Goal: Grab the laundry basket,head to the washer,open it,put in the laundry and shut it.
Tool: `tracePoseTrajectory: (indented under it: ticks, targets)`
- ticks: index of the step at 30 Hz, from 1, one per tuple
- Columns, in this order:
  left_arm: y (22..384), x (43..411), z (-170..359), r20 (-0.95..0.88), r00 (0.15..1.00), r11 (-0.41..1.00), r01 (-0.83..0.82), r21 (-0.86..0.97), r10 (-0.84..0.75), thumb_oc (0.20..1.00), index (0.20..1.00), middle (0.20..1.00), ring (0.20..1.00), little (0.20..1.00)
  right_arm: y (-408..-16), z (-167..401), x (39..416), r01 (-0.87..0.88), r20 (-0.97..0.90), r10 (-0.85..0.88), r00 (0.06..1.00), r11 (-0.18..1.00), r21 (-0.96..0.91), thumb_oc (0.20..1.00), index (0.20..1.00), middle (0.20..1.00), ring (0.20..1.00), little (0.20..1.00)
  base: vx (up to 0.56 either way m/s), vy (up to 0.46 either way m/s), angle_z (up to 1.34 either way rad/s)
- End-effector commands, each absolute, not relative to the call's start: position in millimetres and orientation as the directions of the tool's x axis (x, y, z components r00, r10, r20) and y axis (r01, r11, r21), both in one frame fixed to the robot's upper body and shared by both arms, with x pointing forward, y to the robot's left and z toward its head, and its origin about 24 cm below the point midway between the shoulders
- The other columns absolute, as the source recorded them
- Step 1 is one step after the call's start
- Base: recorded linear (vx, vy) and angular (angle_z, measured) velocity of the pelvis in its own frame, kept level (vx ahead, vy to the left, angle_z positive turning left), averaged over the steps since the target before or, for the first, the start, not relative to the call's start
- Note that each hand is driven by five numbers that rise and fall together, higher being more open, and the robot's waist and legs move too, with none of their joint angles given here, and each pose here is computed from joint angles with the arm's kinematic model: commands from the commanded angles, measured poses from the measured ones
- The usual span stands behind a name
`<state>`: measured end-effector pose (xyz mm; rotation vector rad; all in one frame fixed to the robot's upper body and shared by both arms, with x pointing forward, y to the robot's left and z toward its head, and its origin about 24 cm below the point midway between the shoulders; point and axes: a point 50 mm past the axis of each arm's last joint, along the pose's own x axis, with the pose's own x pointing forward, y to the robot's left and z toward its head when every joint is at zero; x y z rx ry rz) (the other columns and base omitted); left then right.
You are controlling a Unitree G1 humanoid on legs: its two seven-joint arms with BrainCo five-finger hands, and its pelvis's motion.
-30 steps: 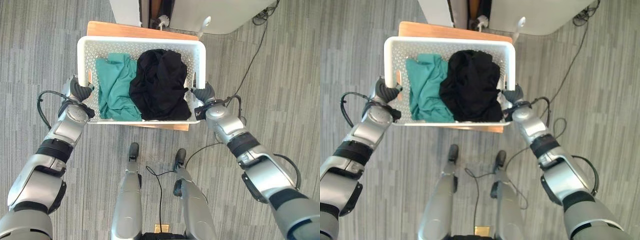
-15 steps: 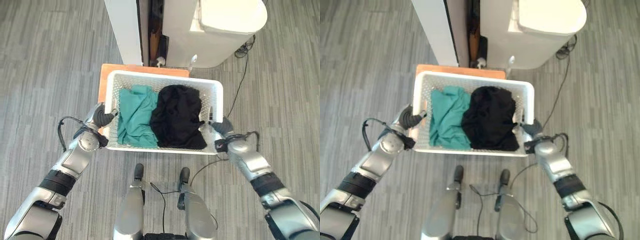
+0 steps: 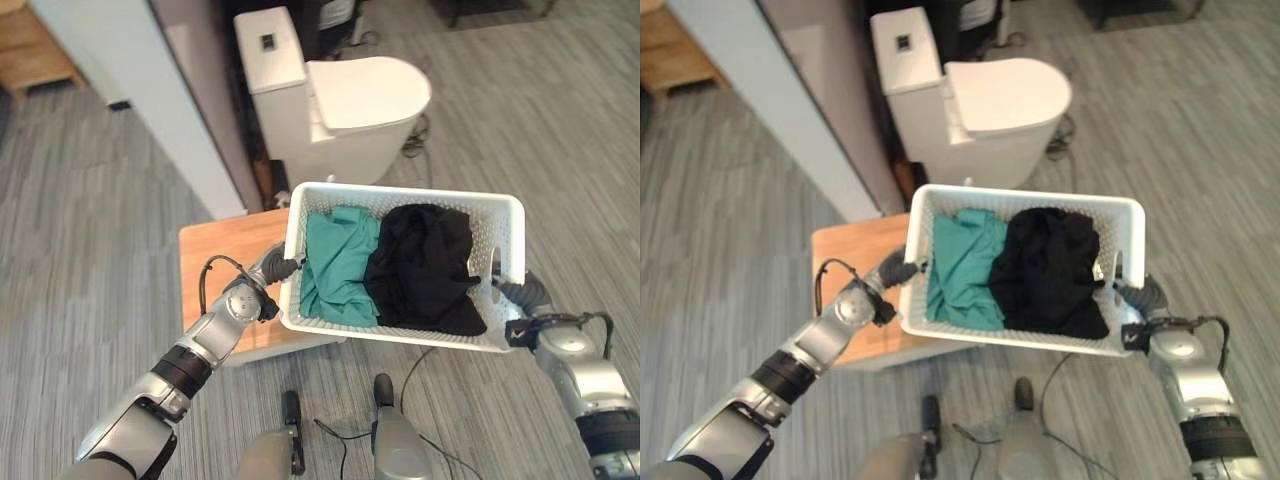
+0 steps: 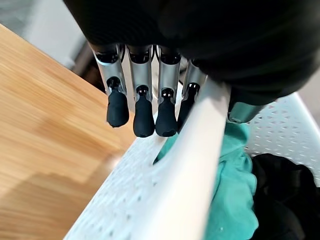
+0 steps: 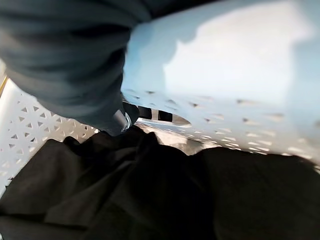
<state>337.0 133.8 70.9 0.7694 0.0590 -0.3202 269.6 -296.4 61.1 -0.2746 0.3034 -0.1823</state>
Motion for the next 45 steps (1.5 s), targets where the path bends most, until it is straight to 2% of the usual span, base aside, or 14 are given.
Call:
tracePoseTrajectory:
  ticks: [1,7,13,21,25,33,45]
  targets:
    - [88.5,347.8,109.3,0.010,0.905,0.687,0.315,0.655,-0.425,0.200,0.200,0.200,0.200,0.200,-261.5,75.0,263.3,-0.036,-0.142,0.005,0.990,0.977,-0.211,0.200,0.200,0.200,0.200,0.200,-0.15,0.040,-1.00]
    - [156.0,346.2,110.7,0.048,0.968,0.751,0.160,0.641,-0.247,0.200,0.200,0.200,0.200,0.200,-246.1,36.3,252.3,-0.105,-0.268,0.059,0.962,0.982,-0.159,0.200,0.200,0.200,0.200,0.200,-0.22,-0.126,-1.99]
    - [185.1,333.9,91.6,0.018,0.989,0.803,0.107,0.587,-0.144,0.200,0.200,0.200,0.200,0.200,-243.9,17.6,246.0,-0.136,-0.347,0.076,0.935,0.979,-0.151,0.200,0.200,0.200,0.200,0.200,-0.15,-0.344,-1.34]
    - [182.4,326.2,74.3,-0.012,0.991,0.831,0.116,0.545,-0.130,0.200,0.200,0.200,0.200,0.200,-247.8,22.1,248.7,-0.114,-0.314,0.069,0.947,0.986,-0.125,0.200,0.200,0.200,0.200,0.200,-0.08,-0.257,-0.58]
    - [181.0,314.3,65.4,-0.033,0.990,0.846,0.135,0.516,-0.138,0.200,0.200,0.200,0.200,0.200,-233.0,18.8,261.5,-0.136,-0.310,0.100,0.946,0.986,-0.099,0.200,0.200,0.200,0.200,0.200,0.03,-0.108,-0.51]
    - [185.7,315.3,66.6,-0.036,0.992,0.826,0.122,0.550,-0.123,0.200,0.200,0.200,0.200,0.200,-217.5,14.1,267.2,-0.156,-0.311,0.129,0.941,0.986,-0.061,0.200,0.200,0.200,0.200,0.200,0.03,-0.013,-0.14]
    - [187.5,319.4,71.1,-0.028,0.992,0.826,0.115,0.551,-0.119,0.200,0.200,0.200,0.200,0.200,-229.0,17.8,262.6,-0.143,-0.308,0.117,0.944,0.988,-0.063,0.200,0.200,0.200,0.200,0.200,0.03,-0.069,-0.16]
